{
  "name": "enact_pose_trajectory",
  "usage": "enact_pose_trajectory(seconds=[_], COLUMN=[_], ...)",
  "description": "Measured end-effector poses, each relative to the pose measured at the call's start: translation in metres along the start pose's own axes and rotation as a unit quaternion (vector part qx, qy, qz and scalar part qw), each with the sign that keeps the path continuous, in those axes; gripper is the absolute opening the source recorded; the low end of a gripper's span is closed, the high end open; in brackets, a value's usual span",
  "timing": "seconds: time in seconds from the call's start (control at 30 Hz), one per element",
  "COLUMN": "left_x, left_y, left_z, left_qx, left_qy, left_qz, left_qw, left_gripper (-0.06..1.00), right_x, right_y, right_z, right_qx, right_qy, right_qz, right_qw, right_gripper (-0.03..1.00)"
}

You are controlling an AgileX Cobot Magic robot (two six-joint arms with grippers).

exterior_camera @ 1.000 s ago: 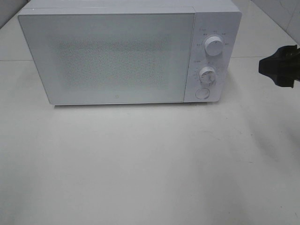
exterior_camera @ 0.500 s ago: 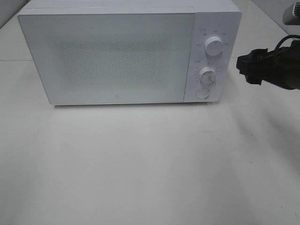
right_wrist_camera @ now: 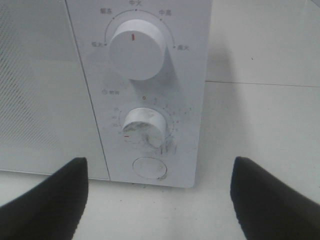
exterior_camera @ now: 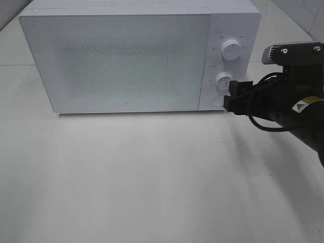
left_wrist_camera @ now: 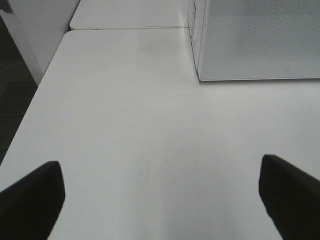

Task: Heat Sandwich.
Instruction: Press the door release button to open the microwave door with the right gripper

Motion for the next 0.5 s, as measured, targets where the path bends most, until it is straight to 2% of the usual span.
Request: enact_pose_trajectory(seconds=[0.07,0.5], left_x=[0.000,0.000], left_y=[0.000,0.000], left_z=[0.000,0.000], left_qx=[0.000,0.000], left_qy=[0.000,0.000], left_qz=[0.000,0.000], left_qw=[1.000,1.000], left_gripper=[0.99,0.99], right_x=[-0.002,-0.006], right_y=[-0.009,-0.041], right_z=[0.009,0.031], right_qx=[0.001,0.006], right_qy=[0.000,0.001], right_qz=[0.004,0.028], right_qw=[1.000,1.000], right_gripper=[0.76,0.76])
Point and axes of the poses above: a point on each arm's last joint axis where the gripper is mounted, x pointing back along that axis away from the gripper, z along the wrist's bending axis when the last joint is at zero, y = z × x, the point moved 9 cm from there along -x, pointing out along that axis toward the gripper, and after that the axes turned 1 degree about -x, right-handed, at the moved point
